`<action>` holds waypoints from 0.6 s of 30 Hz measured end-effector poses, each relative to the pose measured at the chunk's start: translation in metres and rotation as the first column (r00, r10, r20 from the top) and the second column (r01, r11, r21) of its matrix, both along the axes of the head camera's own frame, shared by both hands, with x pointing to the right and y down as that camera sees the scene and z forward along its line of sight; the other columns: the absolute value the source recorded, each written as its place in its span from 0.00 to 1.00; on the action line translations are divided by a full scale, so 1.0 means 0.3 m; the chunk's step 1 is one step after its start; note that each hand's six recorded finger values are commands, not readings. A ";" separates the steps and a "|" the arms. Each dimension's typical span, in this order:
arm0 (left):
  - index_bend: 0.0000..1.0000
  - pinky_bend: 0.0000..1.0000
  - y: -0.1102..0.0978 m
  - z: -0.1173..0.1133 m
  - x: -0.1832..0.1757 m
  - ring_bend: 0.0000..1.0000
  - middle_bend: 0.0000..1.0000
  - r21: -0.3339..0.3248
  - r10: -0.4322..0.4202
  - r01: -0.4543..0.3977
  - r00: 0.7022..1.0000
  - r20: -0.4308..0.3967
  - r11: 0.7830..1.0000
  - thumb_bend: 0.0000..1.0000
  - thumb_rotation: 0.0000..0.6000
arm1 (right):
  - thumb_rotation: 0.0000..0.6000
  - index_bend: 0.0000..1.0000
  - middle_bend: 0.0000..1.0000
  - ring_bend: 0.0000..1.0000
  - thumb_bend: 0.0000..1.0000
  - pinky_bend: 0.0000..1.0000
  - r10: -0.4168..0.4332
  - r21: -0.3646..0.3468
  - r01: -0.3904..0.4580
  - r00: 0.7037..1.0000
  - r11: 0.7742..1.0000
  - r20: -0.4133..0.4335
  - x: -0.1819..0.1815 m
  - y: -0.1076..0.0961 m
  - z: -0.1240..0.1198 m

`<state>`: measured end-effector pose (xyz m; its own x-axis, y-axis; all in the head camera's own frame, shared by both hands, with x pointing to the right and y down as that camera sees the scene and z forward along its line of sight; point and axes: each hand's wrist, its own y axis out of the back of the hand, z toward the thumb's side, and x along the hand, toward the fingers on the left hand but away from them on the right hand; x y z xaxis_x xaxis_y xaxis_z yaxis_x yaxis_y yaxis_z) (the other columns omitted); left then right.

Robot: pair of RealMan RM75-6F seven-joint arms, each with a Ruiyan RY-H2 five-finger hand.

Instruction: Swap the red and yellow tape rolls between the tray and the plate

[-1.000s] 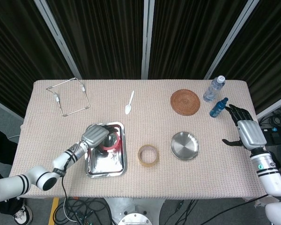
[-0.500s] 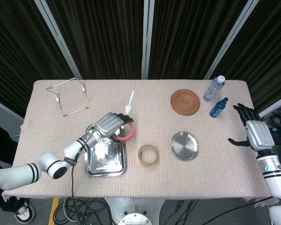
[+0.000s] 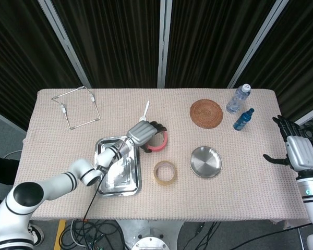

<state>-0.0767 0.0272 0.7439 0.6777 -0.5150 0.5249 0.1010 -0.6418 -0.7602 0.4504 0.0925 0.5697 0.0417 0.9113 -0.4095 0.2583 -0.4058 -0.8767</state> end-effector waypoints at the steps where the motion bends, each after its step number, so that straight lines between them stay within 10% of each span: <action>1: 0.14 0.27 0.000 0.008 0.001 0.07 0.11 -0.001 0.002 -0.002 1.000 0.001 1.000 0.22 1.00 | 1.00 0.00 0.00 0.00 0.07 0.00 0.000 -0.001 0.000 1.000 1.000 0.000 0.000 0.000 0.001; 18: 0.09 0.24 0.013 -0.058 -0.157 0.03 0.06 0.011 -0.004 0.005 1.000 -0.020 1.000 0.14 1.00 | 1.00 0.00 0.00 0.00 0.07 0.00 -0.003 0.010 0.003 1.000 1.000 -0.001 0.002 -0.006 -0.009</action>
